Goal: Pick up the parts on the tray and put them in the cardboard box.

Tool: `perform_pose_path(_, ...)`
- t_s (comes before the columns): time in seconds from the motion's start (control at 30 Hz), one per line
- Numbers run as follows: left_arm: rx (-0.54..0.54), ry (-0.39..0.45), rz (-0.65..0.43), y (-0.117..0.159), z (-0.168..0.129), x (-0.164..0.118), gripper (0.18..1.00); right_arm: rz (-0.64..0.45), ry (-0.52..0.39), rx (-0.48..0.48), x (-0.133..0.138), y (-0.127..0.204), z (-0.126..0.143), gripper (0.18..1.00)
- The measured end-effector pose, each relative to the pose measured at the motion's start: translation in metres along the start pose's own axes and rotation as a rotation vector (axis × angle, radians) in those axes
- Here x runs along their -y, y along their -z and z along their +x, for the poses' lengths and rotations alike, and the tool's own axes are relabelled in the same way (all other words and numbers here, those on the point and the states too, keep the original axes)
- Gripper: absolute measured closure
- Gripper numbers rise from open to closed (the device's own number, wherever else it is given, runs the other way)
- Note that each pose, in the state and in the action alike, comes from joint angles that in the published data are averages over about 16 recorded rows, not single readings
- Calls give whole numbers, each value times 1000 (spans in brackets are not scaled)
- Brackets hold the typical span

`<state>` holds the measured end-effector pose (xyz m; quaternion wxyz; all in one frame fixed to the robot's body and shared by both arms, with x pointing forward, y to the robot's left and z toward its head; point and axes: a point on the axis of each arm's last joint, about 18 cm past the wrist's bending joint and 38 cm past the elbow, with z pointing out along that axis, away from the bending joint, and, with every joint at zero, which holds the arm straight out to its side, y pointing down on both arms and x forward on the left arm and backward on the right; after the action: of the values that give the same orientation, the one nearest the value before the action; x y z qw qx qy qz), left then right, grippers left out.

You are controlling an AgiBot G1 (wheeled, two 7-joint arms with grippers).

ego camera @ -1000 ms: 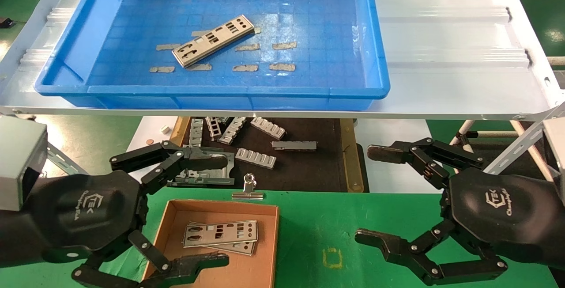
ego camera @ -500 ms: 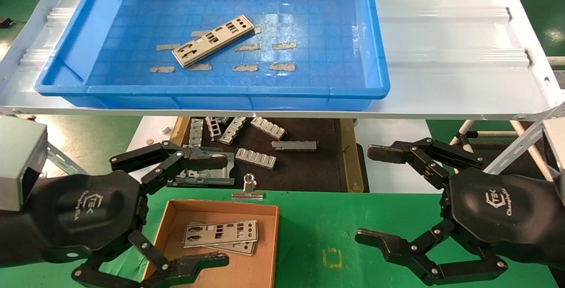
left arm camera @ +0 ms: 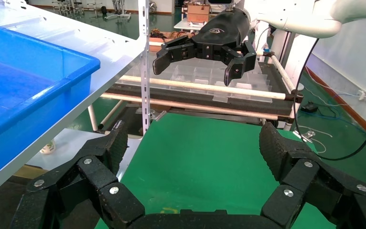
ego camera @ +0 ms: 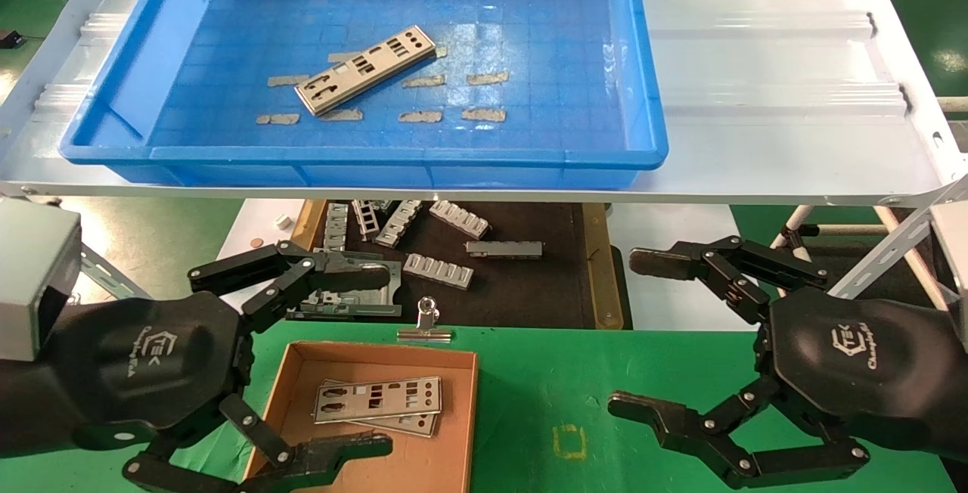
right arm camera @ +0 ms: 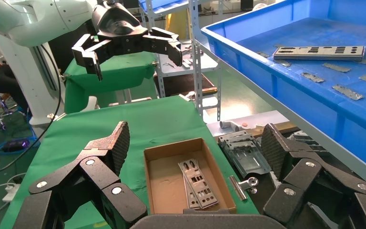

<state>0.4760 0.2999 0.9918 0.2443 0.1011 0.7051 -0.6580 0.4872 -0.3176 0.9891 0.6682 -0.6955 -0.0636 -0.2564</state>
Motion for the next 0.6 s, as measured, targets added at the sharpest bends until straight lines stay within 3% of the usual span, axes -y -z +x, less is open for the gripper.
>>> perform_pose_path(0.6, 0, 0, 0, 0, 0, 0, 184, 0, 0, 0, 0, 0, 0, 178)
